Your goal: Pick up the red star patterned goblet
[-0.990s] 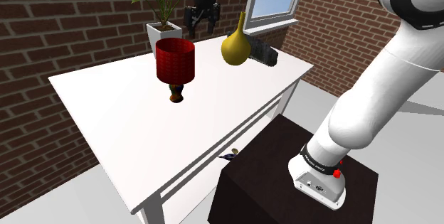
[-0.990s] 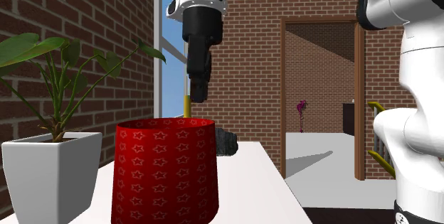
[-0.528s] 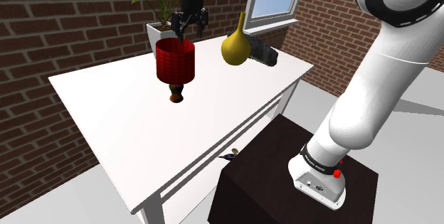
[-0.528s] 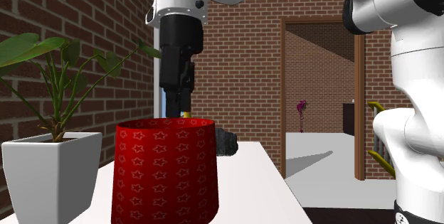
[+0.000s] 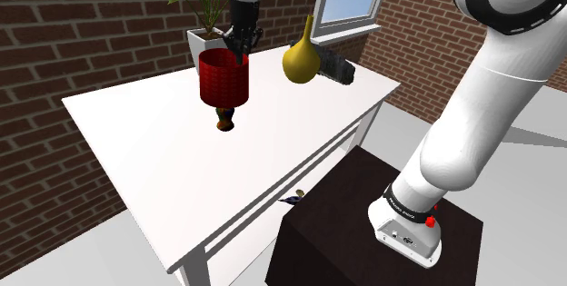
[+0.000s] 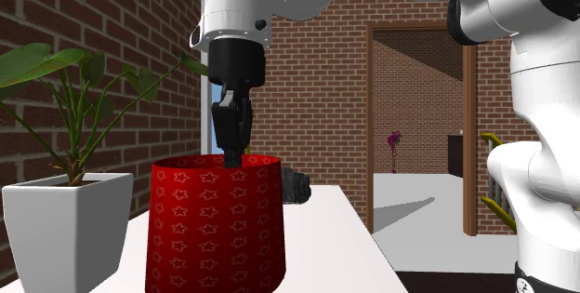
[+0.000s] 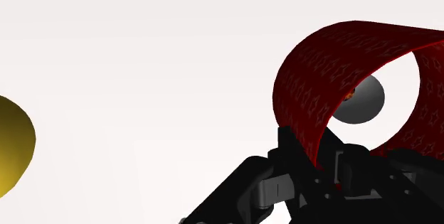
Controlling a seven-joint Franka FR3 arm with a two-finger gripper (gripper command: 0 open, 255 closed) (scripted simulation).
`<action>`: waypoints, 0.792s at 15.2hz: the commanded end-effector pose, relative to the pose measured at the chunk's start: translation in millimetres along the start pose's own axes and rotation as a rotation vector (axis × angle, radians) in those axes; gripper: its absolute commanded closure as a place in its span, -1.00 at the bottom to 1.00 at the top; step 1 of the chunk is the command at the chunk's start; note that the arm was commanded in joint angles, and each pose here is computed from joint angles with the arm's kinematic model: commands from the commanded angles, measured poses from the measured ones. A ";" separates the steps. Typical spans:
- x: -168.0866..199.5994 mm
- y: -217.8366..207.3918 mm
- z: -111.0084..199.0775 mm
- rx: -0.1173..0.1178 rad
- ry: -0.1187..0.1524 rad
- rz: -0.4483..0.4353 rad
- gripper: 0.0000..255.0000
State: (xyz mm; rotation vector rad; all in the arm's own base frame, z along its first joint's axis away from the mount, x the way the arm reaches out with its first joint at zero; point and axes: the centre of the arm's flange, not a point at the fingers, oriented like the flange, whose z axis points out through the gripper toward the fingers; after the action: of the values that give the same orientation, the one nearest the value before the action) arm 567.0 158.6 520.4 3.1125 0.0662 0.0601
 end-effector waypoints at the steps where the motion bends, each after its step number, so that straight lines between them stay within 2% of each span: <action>1: 0.0 0.0 0.1 0.000 0.000 0.000 1.00; 7: 0.5 0.4 0.2 0.000 0.000 0.000 1.00; 12: 1.5 1.1 -26.2 0.000 0.000 0.000 1.00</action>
State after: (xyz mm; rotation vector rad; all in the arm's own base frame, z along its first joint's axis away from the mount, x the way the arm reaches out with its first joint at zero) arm 567.1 157.7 540.5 3.1123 0.0664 0.0593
